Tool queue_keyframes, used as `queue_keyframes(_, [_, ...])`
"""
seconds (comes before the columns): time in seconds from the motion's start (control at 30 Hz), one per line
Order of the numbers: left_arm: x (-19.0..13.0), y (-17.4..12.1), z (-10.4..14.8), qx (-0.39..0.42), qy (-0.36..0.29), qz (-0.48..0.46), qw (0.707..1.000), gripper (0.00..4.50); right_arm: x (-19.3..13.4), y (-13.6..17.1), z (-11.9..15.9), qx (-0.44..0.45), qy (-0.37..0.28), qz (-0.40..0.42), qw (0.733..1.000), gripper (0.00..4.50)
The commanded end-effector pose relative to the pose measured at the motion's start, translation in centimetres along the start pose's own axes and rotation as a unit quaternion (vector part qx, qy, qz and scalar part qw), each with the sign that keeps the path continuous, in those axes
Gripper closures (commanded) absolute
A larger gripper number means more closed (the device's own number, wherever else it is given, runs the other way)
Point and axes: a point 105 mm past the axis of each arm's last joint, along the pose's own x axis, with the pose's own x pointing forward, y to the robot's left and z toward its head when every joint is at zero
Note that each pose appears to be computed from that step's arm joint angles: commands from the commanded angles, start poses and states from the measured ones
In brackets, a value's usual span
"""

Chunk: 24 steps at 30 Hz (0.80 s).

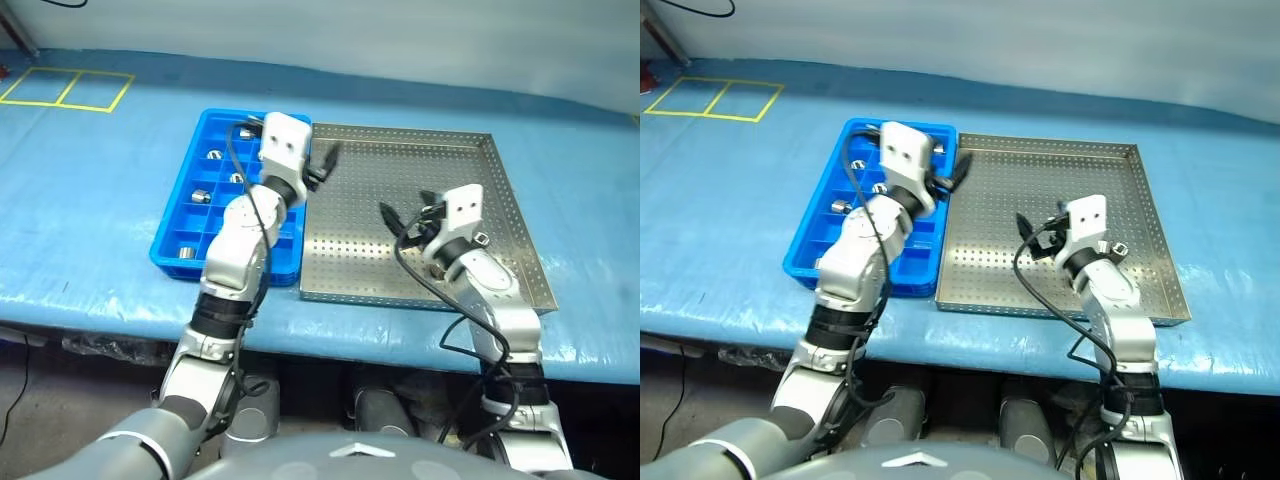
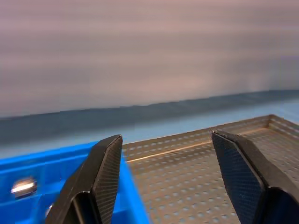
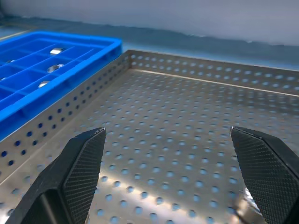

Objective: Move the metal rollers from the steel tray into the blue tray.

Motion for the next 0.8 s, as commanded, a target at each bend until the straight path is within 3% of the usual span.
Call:
queue_keyframes(0.03, [1.3,-2.5,-0.5,0.031,0.002,-0.065,0.997,1.16,-1.3,-1.4,2.0,-0.004,-0.045,-0.04,0.998,0.0])
queue_keyframes(0.27, [2.7,-4.8,-2.8,0.01,0.031,-0.109,0.994,1.16,-4.2,-2.9,1.6,-0.011,-0.044,-0.098,0.994,0.0])
queue_keyframes(0.4, [3.6,-4.7,-4.4,-0.002,0.061,-0.094,0.994,1.16,-5.5,-3.3,1.1,-0.015,-0.036,-0.122,0.992,0.0])
queue_keyframes(0.8, [5.7,-4.3,-5.3,0.004,0.079,-0.059,0.995,1.16,-7.1,-3.8,0.7,-0.023,-0.029,-0.15,0.988,0.0])
